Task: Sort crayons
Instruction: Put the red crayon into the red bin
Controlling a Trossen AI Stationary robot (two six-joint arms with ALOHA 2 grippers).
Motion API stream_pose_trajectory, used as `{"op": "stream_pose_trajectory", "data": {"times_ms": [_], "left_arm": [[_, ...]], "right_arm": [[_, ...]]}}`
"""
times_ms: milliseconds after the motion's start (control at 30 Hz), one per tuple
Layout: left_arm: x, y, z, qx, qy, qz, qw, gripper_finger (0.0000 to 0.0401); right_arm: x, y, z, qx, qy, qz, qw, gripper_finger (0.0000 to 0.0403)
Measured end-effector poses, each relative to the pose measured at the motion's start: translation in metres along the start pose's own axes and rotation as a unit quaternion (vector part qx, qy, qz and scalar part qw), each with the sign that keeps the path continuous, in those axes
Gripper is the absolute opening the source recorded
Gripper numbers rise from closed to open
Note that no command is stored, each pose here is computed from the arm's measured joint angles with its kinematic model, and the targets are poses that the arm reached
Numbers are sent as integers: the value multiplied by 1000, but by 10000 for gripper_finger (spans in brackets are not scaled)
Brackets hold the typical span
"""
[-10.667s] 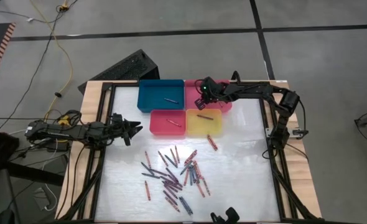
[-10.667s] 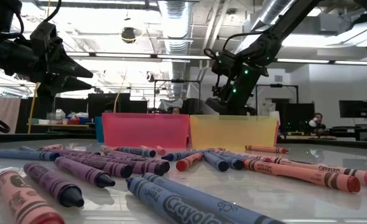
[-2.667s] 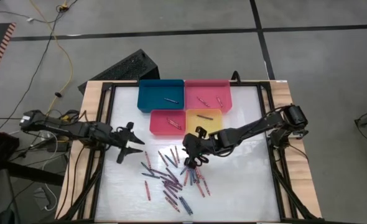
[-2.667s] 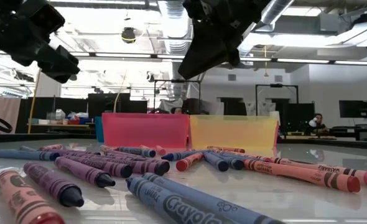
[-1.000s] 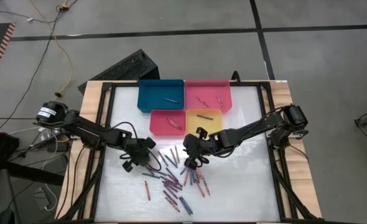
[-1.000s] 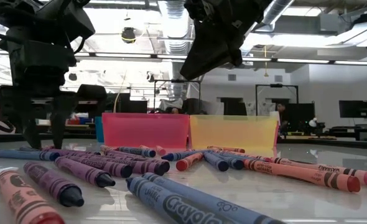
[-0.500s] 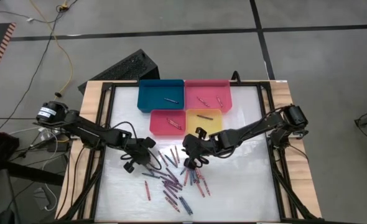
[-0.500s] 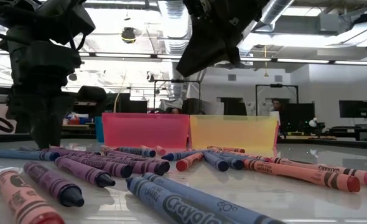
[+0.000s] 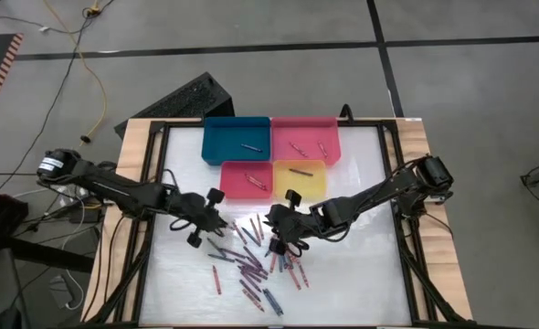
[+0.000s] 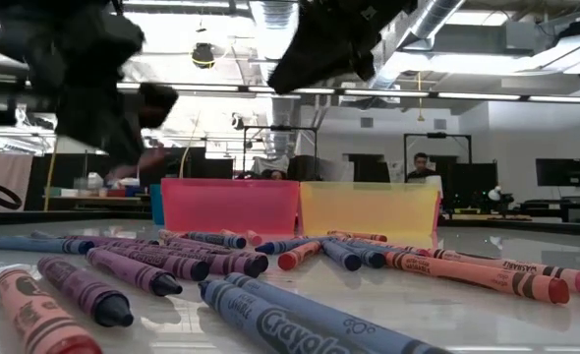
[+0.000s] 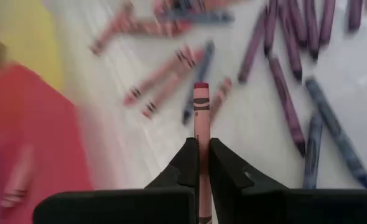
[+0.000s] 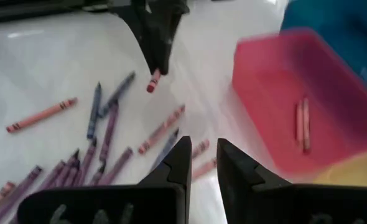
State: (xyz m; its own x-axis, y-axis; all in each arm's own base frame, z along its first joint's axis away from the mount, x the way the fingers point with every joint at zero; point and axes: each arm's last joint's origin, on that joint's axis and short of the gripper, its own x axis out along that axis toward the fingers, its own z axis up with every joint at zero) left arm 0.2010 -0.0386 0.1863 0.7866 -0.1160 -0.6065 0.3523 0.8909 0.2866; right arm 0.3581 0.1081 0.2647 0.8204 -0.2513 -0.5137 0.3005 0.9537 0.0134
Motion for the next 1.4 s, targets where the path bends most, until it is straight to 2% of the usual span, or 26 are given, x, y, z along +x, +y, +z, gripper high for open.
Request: {"op": "stream_pose_trajectory", "data": {"times_ms": [167,300,400,500,933,1033,1267,1400], "left_arm": [[-29,10,16,-18,-87,72,993,3],[-54,16,31,-35,-186,111,976,3],[-69,19,39,-52,-251,123,959,3],[-76,20,42,-57,-281,123,950,3],[-66,19,42,-59,-295,127,945,3],[-63,19,43,-59,-296,126,945,3],[-59,19,42,-59,-287,124,948,3],[-58,19,42,-58,-286,124,948,3]], "right_arm": [[-3,7,9,-40,-52,9,998,72],[-1,5,18,-58,-87,11,994,72],[0,2,26,-70,-115,9,991,72],[1,-1,32,-78,-138,6,987,72],[2,-4,40,-93,-169,13,981,81],[2,-6,42,-98,-174,10,980,112],[3,-11,50,-94,-204,2,974,217],[2,-10,52,-97,-218,15,971,233]]}}
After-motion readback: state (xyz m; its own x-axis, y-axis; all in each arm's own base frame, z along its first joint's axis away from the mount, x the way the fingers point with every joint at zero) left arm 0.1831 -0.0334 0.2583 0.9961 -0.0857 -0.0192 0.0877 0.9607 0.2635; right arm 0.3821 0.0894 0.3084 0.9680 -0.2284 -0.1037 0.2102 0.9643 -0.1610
